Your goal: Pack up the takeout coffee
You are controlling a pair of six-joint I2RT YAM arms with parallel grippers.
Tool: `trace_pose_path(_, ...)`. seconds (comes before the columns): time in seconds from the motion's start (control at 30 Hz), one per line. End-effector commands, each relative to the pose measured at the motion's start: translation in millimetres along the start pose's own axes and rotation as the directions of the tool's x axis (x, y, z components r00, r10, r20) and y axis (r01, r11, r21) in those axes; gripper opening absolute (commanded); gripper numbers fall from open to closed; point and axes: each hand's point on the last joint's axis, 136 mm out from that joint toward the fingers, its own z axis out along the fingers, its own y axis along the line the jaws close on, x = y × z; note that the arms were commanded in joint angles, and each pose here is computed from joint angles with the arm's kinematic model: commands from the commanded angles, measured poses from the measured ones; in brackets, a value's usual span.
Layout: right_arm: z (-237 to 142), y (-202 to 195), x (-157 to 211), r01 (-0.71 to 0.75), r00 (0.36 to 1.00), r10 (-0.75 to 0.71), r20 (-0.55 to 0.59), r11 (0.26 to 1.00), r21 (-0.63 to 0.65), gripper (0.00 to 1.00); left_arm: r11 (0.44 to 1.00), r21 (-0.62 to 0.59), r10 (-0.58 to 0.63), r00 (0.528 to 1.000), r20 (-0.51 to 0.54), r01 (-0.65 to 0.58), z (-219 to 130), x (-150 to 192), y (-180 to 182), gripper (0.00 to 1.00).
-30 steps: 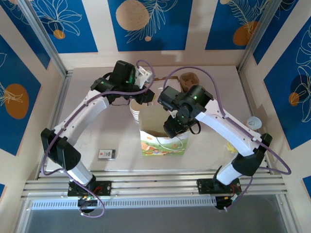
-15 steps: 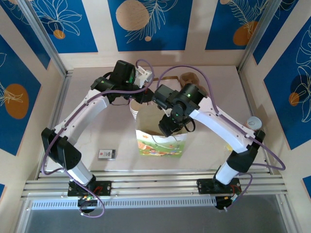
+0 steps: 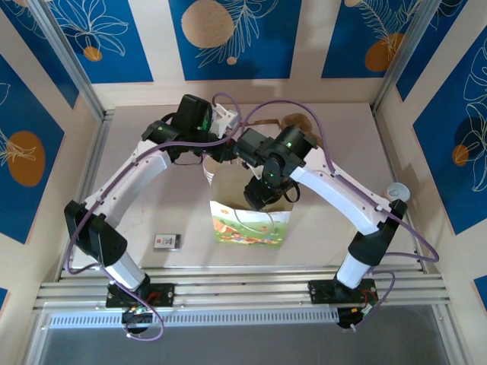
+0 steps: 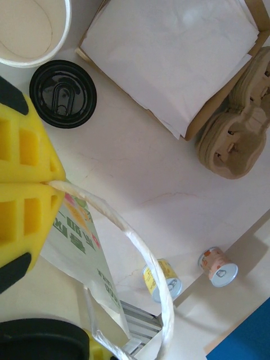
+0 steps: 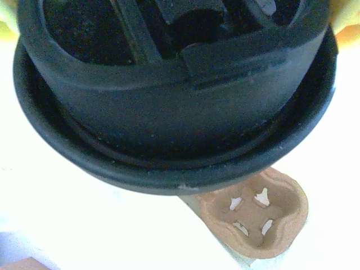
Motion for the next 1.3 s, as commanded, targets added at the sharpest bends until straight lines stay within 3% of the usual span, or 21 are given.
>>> trace_pose_path(0.0, -20, -1, 9, -0.002, 1.0, 0.002, 0.007, 0.999, -0.04, 0.76, 1.0, 0.006, 0.01, 1.0, 0.006, -0.01, -10, 3, -9, 0.0)
trace_pose_path(0.73, 24, -5, 23, 0.002, 0.992, -0.002, -0.127, 1.0, 0.001, 0.76, 0.999, 0.02, 0.039, 0.999, 0.033, -0.04, -18, 5, -16, 0.0)
trace_pose_path(1.27, 32, 13, -5, 0.045, 0.993, -0.047, -0.112, 0.999, -0.022, 0.76, 0.998, 0.053, 0.045, 0.998, 0.037, -0.047, -19, 6, -22, 0.0)
